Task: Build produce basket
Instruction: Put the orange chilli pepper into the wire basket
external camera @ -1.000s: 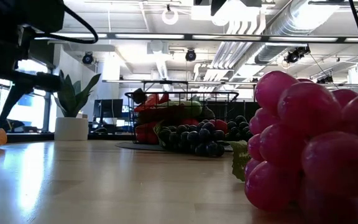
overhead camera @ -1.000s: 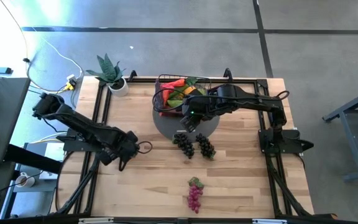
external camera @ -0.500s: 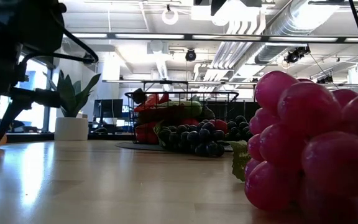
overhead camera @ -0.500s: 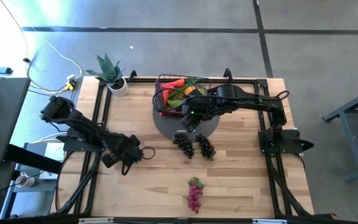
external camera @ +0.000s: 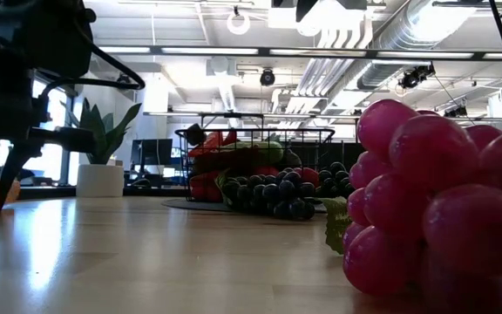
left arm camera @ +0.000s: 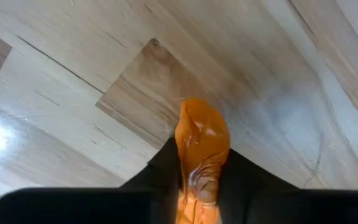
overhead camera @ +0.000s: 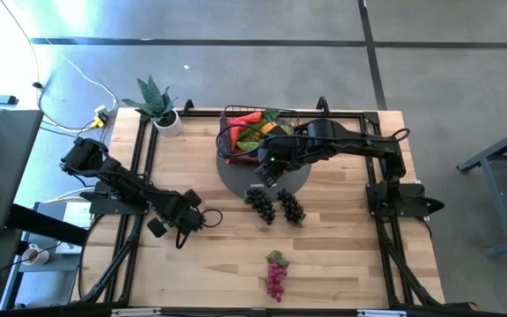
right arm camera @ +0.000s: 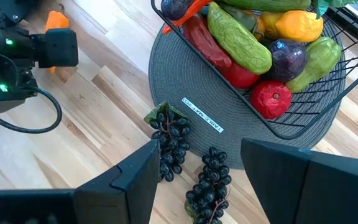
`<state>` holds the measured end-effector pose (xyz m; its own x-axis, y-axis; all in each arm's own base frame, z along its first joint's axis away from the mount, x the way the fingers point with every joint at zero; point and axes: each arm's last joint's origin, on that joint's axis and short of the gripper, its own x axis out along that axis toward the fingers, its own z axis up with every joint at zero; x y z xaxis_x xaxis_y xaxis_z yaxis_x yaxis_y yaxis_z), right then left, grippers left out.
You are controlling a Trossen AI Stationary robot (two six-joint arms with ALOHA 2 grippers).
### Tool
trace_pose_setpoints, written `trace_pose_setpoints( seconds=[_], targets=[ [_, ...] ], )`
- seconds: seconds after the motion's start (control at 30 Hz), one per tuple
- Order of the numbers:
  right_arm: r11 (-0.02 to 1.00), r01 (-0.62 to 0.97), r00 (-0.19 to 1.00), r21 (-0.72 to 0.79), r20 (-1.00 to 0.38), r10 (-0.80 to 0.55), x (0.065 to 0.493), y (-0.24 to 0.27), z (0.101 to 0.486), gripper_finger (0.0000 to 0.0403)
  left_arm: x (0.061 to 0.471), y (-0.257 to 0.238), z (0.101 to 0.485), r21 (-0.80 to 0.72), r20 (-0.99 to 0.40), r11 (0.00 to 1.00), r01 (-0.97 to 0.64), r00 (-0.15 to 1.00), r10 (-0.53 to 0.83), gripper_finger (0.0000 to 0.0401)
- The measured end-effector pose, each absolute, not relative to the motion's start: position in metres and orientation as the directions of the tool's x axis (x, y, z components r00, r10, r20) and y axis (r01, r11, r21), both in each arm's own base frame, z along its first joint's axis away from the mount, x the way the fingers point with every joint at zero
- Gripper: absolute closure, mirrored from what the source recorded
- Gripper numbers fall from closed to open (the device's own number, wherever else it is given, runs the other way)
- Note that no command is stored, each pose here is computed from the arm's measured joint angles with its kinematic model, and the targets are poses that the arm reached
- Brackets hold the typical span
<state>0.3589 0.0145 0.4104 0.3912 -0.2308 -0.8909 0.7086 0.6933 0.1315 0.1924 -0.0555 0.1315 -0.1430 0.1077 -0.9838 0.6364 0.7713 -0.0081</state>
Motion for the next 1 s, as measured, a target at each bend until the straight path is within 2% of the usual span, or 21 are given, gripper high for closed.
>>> trace_pose_setpoints(
  seconds=[0.13,0.63,0.8,1.0],
  targets=[
    [0.692,0.709,0.393,0.135,-0.891,-0.229,0.359,0.016,0.410,0.0194,0.193,-0.055,0.132,-0.007,-0.984,0.774,0.634,-0.143,0.108,0.0367],
    [0.646,0.741,0.400,0.180,-0.892,-0.211,0.358,0.030,0.410,0.0194,0.219,-0.029,0.150,0.014,-0.995,0.845,0.534,-0.075,0.064,0.0361],
    [0.656,0.732,0.405,0.184,-0.892,-0.203,0.357,0.038,0.410,0.0194,0.228,-0.018,0.163,0.037,-0.998,0.860,0.510,-0.022,0.056,0.0361],
    [0.647,0.739,0.413,0.188,-0.886,-0.213,0.356,0.049,0.411,0.0194,0.237,-0.003,0.189,0.093,-0.994,0.882,0.461,0.098,0.054,0.0361]
  ],
)
